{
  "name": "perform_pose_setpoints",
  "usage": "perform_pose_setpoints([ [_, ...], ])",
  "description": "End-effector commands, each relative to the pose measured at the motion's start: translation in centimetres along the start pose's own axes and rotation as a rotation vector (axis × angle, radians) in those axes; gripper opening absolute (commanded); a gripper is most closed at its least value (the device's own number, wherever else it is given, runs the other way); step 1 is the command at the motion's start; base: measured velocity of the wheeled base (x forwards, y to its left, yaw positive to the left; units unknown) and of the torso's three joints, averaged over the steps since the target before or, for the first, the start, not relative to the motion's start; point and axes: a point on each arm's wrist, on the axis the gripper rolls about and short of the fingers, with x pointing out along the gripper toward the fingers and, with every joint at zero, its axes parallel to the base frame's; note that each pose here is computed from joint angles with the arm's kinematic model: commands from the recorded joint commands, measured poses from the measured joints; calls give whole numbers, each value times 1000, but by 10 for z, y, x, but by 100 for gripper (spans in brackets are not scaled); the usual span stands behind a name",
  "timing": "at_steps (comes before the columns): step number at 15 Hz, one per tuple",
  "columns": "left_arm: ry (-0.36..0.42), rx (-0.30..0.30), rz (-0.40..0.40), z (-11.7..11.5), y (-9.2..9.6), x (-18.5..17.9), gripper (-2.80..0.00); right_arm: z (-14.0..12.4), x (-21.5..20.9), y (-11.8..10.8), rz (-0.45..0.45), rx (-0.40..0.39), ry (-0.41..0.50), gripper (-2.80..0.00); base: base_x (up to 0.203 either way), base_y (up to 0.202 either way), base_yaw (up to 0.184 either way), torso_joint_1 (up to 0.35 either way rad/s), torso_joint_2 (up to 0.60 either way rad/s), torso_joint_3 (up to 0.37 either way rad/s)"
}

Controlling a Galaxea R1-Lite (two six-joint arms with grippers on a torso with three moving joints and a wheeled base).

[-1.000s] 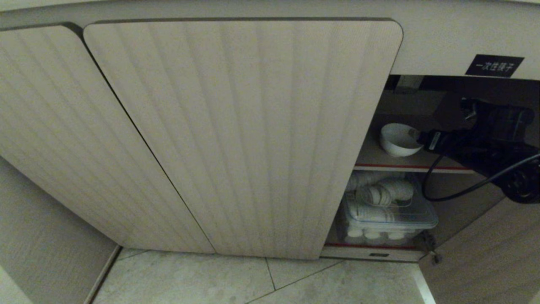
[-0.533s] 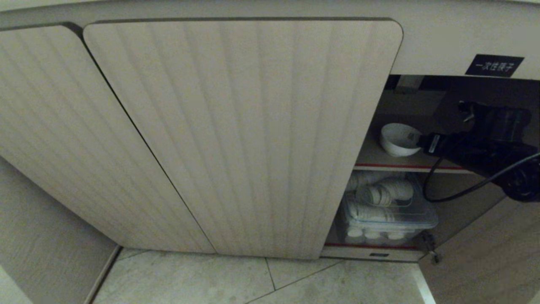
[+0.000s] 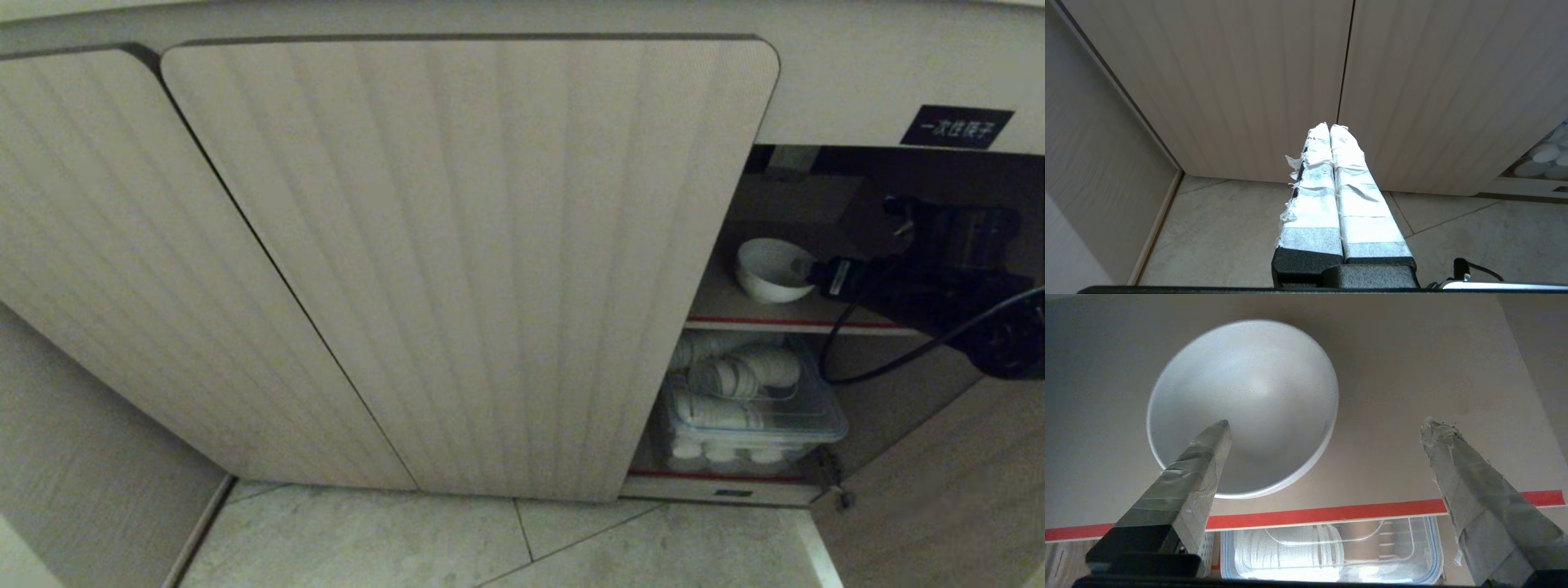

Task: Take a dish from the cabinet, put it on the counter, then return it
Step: Take the bowl from the cabinet

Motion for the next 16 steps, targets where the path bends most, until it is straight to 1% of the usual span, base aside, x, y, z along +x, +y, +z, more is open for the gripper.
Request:
perform_pose_setpoints([
  [1, -2, -1, 1, 0, 0, 0, -280, -1, 2, -1, -3, 0, 4, 0, 0, 0, 0, 0, 0, 0],
  [5, -2, -1, 1, 0, 0, 0, -280, -5, 4, -1, -7, 1, 33, 0, 0, 0, 0, 0, 0, 0],
  [10, 0, -1, 1, 0, 0, 0, -280, -2, 8, 0, -7, 4, 51, 0, 0, 0, 0, 0, 0, 0],
  [16, -2, -1, 1, 0, 0, 0, -280, 0, 13, 1, 19, 5, 71, 0, 0, 0, 0, 0, 0, 0],
])
